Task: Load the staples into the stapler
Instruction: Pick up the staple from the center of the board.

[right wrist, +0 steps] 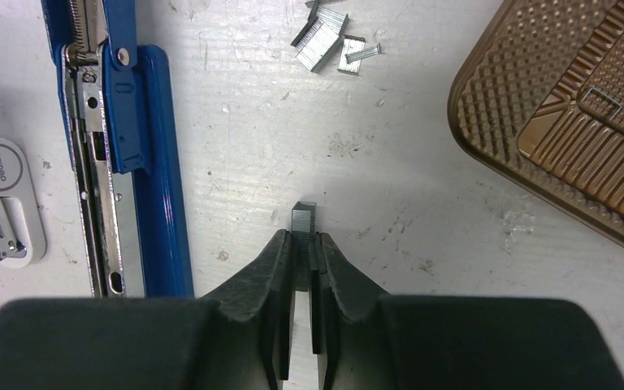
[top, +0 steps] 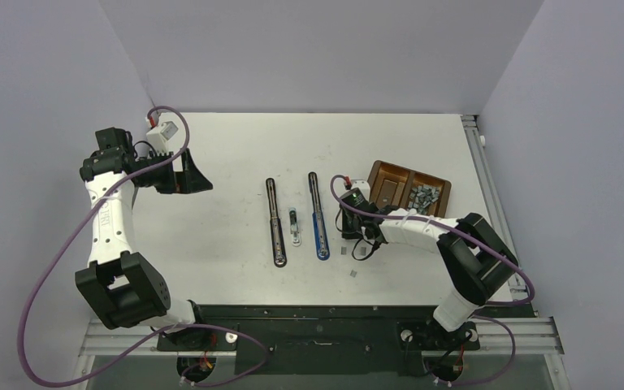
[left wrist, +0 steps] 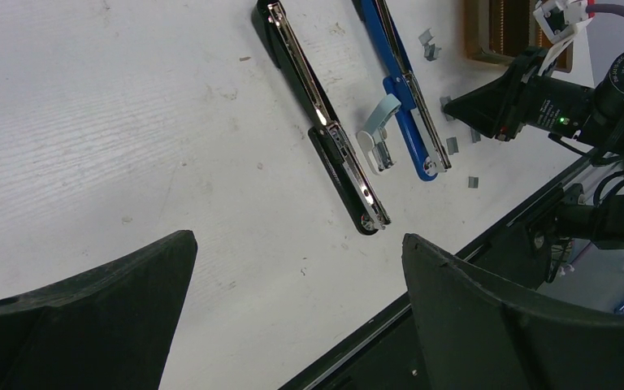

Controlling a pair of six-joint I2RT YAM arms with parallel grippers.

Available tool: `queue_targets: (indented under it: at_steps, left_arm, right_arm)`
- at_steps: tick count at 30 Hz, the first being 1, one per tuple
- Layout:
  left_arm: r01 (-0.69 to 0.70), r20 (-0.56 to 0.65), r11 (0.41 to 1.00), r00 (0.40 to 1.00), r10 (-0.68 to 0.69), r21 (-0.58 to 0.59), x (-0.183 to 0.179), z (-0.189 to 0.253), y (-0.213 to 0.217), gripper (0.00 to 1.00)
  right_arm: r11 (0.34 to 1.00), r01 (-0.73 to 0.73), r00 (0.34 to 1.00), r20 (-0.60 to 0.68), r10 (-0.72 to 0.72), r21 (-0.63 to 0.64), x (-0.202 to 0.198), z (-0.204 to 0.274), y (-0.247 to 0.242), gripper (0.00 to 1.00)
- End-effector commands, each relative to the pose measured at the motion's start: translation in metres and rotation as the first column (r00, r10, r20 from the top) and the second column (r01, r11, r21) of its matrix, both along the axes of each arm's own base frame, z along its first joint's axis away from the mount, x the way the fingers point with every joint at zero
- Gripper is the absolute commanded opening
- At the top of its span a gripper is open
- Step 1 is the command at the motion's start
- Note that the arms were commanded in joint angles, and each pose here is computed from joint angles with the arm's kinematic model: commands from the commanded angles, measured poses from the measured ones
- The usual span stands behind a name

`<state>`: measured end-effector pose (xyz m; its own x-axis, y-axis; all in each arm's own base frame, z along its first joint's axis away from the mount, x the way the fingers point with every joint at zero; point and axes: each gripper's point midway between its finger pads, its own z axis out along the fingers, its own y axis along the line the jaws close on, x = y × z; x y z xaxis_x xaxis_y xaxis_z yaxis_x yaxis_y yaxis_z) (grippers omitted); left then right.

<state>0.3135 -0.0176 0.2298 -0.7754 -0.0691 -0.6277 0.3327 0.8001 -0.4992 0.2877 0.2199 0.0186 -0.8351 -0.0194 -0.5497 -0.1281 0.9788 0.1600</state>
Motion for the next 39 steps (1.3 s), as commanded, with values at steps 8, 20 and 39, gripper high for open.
queue_targets:
  at_steps: [8, 20, 39]
  left_arm:
    - [0.055, 0.145, 0.998, 0.988, -0.056, 0.013, -0.001, 0.034, -0.007, 0.96]
    - [0.414, 0.539, 0.839, 0.644, -0.543, 0.352, -0.026, 0.069, -0.067, 0.96]
    - [0.367, 0.313, 0.21, -0.249, -0.916, 0.906, -0.095, 0.007, -0.21, 0.96]
  right_arm:
    - [0.976, -0.014, 1.0, 0.029, 0.008, 0.217, 0.019, 0.044, 0.014, 0.09]
    - [0.703, -0.306, 0.942, 0.098, 0.321, 0.642, -0.009, 0.149, 0.07, 0.09]
    - [0.318, -0.403, 0.762, 0.121, 0.636, 0.858, -0.094, 0.178, 0.119, 0.11]
